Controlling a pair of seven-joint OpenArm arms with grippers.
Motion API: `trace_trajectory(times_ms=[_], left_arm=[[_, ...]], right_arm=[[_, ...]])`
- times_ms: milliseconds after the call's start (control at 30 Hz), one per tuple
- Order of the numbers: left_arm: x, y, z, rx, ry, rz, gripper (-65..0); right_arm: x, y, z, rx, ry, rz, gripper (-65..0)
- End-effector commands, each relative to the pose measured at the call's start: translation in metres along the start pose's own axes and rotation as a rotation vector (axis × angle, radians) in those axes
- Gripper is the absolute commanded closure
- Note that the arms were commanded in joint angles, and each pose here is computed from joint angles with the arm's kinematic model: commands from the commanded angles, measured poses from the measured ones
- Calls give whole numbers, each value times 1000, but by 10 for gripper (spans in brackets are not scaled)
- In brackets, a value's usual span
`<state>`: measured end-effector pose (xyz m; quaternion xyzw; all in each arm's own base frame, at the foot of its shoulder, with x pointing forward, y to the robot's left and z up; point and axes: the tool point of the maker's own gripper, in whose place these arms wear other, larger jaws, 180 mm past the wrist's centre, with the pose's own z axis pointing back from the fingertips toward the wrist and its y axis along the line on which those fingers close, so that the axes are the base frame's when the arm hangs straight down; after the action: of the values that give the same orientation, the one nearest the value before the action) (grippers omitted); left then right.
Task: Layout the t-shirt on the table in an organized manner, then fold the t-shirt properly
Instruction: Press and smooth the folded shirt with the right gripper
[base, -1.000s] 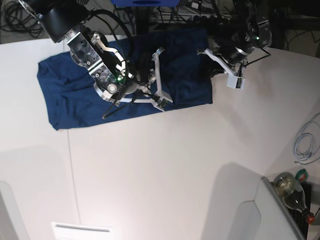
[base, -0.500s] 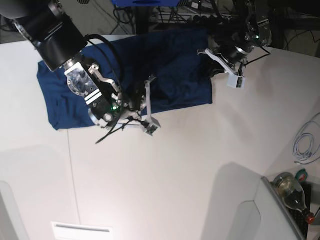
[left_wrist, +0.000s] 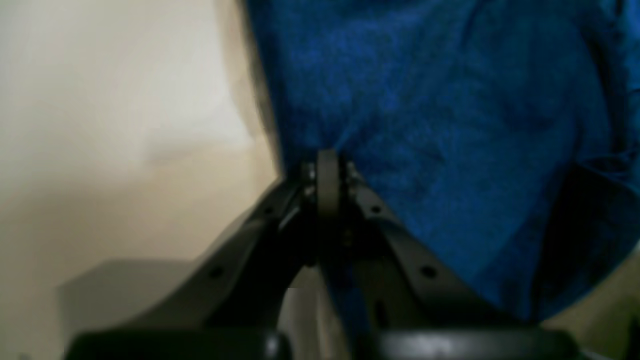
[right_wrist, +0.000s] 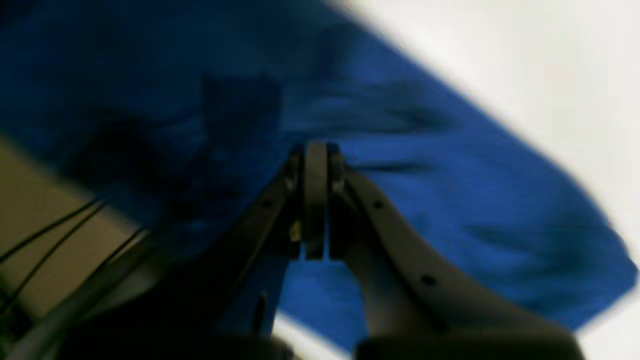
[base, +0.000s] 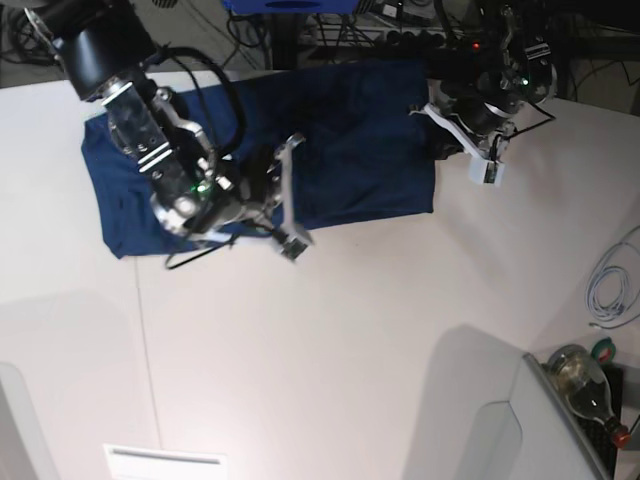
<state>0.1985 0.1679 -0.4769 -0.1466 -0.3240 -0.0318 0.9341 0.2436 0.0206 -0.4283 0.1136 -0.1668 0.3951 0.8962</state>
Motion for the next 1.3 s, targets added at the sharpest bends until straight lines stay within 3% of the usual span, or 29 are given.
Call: trace_trajectory(times_ms=[0,300,567,900,1267], left_arm=[[15,-1,3,-6,-46,-14,0],[16,2,-8,-10,-35,-1,0],[-3,5,-14,-14,12,32,0],[-4,10,-20,-10,19,52,0],[61,58,-34,96,-56,44,0]], right_arm=[[18,2,3,0,-45,28,-2],[11,59,-55,137,63,80,-2],[-9,83,-55,173,105,124,-2],[4,47,-51,98,98,147,-2],[3,-14,-82,20,118,85,-2]])
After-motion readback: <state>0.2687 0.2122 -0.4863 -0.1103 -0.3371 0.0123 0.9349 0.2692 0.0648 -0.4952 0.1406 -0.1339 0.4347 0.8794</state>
